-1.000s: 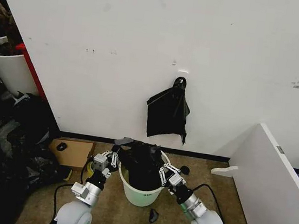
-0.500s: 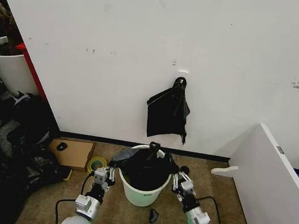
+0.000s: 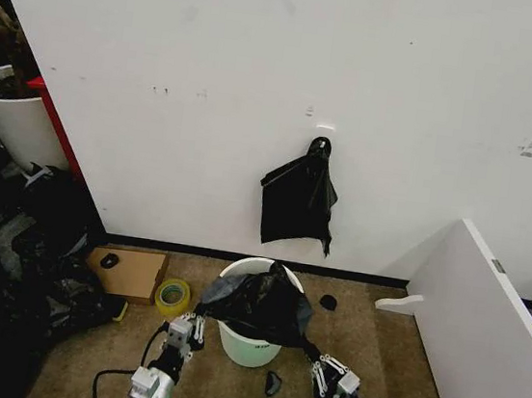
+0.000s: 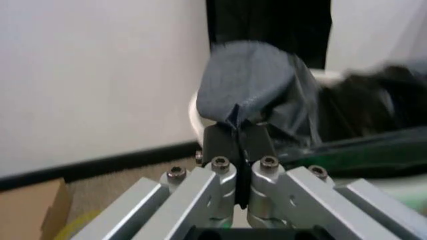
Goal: Place the garbage bag over the trash bin.
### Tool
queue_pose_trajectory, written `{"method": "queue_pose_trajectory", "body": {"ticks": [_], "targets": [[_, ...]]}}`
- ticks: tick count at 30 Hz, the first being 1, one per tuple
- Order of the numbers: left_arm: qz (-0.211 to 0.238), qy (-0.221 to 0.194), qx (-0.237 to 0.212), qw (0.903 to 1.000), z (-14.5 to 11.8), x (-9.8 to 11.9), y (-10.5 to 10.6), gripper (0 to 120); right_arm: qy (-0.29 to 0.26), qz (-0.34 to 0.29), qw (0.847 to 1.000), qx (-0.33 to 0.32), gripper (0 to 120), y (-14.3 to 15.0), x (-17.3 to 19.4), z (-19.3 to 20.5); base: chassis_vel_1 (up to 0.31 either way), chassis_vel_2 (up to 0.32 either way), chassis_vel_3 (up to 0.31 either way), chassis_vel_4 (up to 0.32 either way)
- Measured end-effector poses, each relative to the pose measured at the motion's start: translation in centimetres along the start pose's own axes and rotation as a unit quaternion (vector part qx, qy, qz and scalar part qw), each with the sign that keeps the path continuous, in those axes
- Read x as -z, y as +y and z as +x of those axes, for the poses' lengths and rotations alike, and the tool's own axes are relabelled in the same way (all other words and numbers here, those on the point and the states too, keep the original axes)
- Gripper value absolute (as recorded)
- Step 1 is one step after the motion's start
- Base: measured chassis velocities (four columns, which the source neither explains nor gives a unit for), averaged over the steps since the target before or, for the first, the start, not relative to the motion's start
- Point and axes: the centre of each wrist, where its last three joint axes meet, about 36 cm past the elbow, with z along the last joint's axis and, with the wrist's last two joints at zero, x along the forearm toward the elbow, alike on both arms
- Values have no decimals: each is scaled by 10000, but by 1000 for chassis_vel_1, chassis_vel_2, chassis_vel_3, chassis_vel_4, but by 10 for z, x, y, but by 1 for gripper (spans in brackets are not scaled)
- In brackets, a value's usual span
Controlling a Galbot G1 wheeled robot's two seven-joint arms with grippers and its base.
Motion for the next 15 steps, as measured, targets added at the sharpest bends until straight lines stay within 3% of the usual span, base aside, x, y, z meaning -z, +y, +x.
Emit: {"method": "queue_pose_trajectory", "body": {"ticks": [9,15], "targets": [[10,182,10,9998,5,-14,-3,0,140,-52,9999,-77,0,-1,-20,-2,0,0,0,0],[-74,112,-330,9994,11,-15,3,0,106,-98,9989,456,0,-12,-18,9,0,0,0,0]]}}
